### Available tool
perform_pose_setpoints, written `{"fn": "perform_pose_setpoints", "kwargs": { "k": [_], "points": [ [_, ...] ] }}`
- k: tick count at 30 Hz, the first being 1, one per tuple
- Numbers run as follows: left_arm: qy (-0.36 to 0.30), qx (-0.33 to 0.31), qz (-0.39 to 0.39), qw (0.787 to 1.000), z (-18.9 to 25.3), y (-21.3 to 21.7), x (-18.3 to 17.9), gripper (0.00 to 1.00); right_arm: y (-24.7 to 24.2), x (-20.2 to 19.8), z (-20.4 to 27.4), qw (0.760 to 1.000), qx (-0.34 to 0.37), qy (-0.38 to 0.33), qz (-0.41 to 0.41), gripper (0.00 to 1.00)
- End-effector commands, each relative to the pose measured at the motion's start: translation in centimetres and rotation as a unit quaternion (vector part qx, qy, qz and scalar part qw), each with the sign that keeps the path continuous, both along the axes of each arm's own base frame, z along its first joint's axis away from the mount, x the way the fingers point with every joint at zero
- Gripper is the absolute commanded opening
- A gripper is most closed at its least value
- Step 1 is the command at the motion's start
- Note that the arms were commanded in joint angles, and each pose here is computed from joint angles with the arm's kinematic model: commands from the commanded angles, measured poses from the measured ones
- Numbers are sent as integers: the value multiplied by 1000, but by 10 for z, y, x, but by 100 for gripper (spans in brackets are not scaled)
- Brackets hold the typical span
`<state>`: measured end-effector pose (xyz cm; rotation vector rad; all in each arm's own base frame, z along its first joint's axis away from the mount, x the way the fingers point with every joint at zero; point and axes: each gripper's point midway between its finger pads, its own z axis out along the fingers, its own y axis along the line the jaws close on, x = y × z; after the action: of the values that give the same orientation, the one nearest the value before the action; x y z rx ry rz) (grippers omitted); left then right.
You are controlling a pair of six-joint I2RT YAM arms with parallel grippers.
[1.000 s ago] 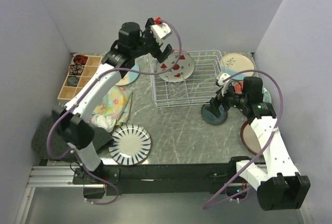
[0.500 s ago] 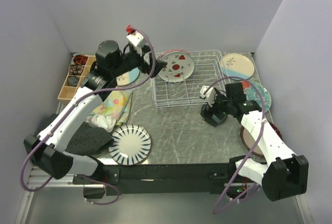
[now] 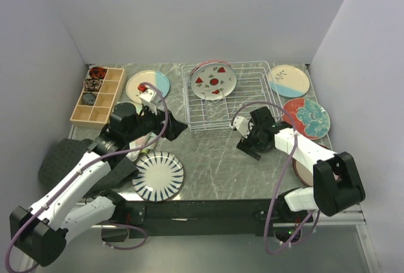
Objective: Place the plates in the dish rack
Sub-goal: Grab a plate with the right arm
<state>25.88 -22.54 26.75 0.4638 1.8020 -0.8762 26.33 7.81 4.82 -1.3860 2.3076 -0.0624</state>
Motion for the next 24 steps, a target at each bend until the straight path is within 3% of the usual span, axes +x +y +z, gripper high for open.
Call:
{"fn": "perform_pose_setpoints", "kwargs": {
  "k": [1,7,9,13,16,20,24],
  "points": [
    [-8,-24,29,999,-1,9,-1,99,-14,9,-6,998,-45,-13,-30,100],
    [-7,-11,44,999,-4,16,-2,99,-7,0,-14,999,-34,14,-7,100],
    [-5,-14,38,999,-4,15,-4,99,-7,-3,-20,999,-40,29,-6,95],
    [1,-28,23,999,-3,9,-8,100,-4,-9,-31,997,-51,61,-2,62],
    [12,-32,21,999,-6,6,-7,99,0,-14,-38,995,-62,76,6,45],
    [18,-46,11,999,-4,2,-9,99,4,-16,-39,995,-63,80,11,34],
    [64,-76,7,995,-10,-4,-16,99,9,-20,-36,994,-53,95,15,18]
  ]
}}
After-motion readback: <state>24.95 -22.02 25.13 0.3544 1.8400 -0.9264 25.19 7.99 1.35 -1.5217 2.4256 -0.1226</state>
